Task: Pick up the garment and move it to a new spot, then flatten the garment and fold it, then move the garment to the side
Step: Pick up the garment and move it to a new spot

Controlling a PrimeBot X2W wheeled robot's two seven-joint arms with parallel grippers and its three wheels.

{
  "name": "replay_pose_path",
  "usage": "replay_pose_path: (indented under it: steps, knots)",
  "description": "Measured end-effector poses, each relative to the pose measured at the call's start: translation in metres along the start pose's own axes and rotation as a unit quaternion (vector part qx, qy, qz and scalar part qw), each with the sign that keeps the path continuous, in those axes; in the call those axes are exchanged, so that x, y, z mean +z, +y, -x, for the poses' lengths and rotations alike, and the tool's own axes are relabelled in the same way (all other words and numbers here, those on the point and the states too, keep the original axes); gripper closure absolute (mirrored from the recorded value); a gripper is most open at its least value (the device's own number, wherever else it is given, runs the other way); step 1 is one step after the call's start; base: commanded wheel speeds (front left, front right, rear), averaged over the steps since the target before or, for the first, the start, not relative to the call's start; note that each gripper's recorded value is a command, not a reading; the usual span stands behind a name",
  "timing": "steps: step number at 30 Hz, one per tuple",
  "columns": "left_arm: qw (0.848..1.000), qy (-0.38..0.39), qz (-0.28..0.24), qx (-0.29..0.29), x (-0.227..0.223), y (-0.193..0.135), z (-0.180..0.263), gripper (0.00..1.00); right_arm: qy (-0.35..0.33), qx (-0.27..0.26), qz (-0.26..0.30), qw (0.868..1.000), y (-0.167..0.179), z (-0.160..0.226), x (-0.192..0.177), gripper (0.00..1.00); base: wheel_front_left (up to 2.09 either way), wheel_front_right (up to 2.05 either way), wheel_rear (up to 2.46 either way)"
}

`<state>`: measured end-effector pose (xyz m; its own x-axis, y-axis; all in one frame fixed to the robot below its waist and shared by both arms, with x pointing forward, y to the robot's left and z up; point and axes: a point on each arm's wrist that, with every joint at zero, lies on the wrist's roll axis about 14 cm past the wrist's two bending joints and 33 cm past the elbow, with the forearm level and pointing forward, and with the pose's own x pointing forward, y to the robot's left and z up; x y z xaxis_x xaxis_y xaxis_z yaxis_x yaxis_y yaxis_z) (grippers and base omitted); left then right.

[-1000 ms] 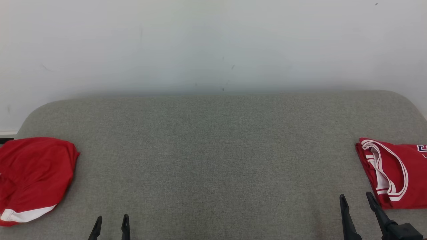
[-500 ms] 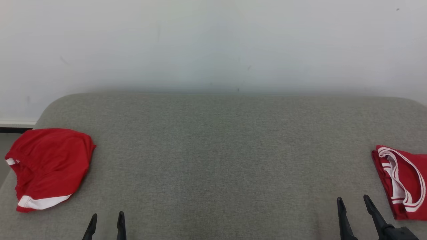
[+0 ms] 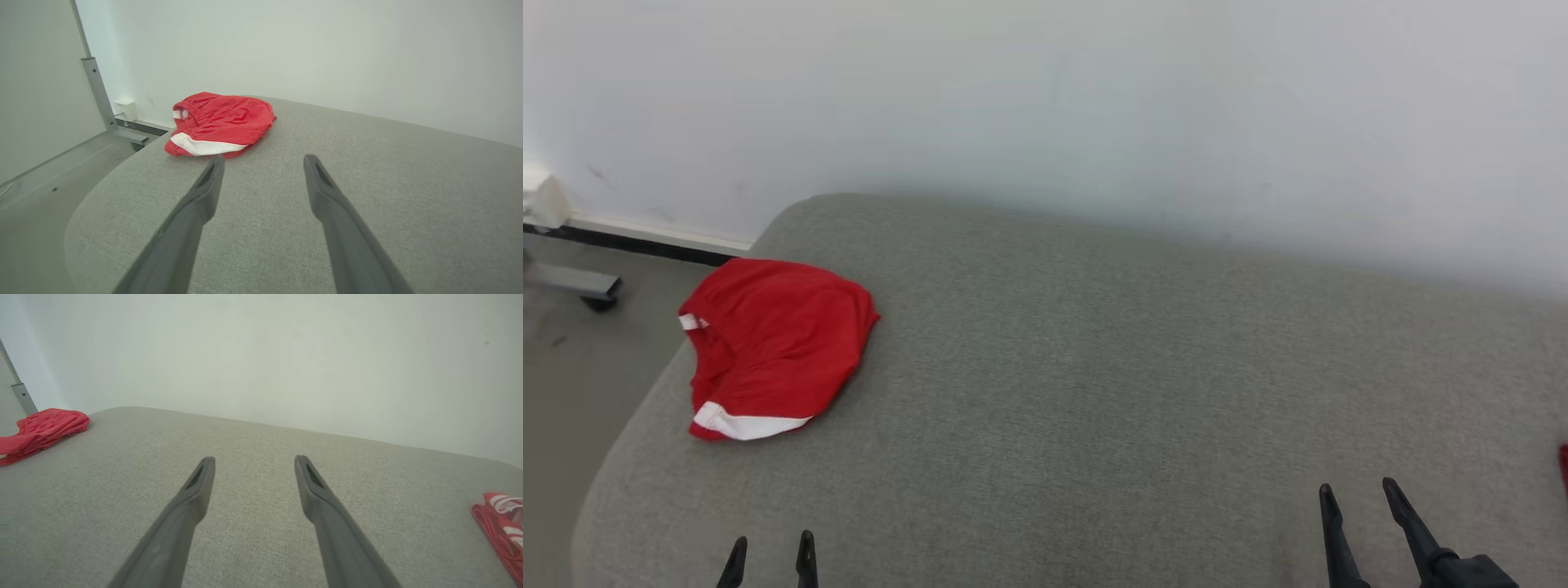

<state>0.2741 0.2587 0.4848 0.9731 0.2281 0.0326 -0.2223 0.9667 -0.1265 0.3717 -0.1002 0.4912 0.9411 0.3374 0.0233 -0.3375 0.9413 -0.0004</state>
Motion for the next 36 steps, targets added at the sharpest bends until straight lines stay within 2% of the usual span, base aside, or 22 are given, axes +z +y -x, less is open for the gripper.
replay_pose_path:
  steps: [9,17,27,36]
  knots:
    - [0.997,-0.01,-0.005,0.07,0.006,0.045,0.03,0.0,-0.003,0.075,-0.003,0.997,0.049,-0.024,0.002,0.0,0.0,0.0,0.0]
    - [0.994,-0.01,-0.004,0.107,0.006,0.065,0.048,0.0,0.0,0.111,-0.005,0.994,0.073,-0.033,0.001,0.0,0.0,0.0,0.0]
    - [0.994,-0.001,0.002,0.109,0.0,0.066,0.044,0.0,0.002,0.097,-0.005,0.995,0.063,-0.03,-0.002,0.0,0.0,0.0,0.0]
    - [0.995,0.001,-0.001,0.096,0.004,0.072,0.008,0.0,0.003,0.075,0.004,0.997,0.042,-0.025,-0.002,0.0,0.0,0.0,0.0]
